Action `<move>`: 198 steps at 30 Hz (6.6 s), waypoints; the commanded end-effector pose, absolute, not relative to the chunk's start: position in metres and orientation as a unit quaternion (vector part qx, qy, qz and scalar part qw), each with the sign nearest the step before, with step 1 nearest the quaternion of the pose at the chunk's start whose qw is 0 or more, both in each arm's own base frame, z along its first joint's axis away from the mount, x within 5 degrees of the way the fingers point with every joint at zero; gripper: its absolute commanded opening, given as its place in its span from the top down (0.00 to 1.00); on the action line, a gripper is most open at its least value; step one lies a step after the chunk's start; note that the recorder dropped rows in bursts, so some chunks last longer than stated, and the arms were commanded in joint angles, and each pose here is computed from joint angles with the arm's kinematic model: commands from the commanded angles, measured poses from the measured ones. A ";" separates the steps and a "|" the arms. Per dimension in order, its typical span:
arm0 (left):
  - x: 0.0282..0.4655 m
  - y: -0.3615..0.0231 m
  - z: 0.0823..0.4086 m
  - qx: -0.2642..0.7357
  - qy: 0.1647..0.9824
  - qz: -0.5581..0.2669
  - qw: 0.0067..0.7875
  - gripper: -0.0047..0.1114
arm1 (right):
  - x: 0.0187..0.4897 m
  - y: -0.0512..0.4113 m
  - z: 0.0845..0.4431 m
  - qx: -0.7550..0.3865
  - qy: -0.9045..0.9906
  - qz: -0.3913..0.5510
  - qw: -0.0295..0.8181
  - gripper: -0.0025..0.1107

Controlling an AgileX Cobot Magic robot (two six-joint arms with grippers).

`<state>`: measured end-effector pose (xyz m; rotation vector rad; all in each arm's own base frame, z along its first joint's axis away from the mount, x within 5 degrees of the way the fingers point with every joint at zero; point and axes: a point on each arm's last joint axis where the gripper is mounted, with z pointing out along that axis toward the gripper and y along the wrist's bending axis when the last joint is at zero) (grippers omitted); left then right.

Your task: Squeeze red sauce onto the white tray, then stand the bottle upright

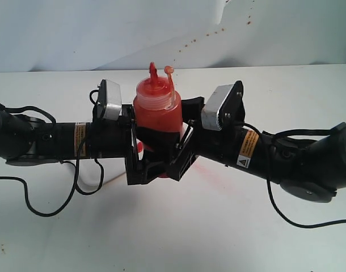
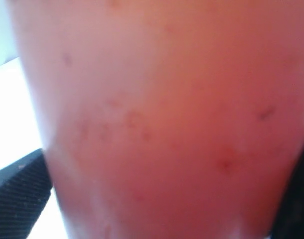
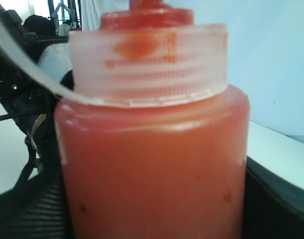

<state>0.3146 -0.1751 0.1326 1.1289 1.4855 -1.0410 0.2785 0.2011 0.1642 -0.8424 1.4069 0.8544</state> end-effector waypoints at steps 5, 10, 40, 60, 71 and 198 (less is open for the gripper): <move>0.315 -0.177 0.139 0.459 0.601 -0.433 0.491 0.06 | 0.291 0.186 0.174 -0.323 0.603 0.352 0.639 0.98; 0.313 -0.177 0.138 0.469 0.597 -0.433 0.485 0.06 | 0.300 0.168 0.171 -0.302 0.617 0.333 0.646 0.98; 0.316 -0.177 0.139 0.458 0.600 -0.431 0.495 0.06 | 0.323 0.106 0.161 -0.223 0.670 0.263 0.658 0.98; 0.317 -0.177 0.140 0.452 0.603 -0.429 0.498 0.06 | 0.320 0.103 0.133 -0.234 0.711 0.241 0.618 0.98; 0.318 -0.177 0.140 0.450 0.604 -0.428 0.500 0.06 | 0.298 0.070 0.120 -0.251 0.713 0.232 0.612 0.98; 0.318 -0.177 0.140 0.449 0.604 -0.428 0.501 0.06 | 0.286 0.101 0.228 -0.276 0.627 0.410 0.603 0.05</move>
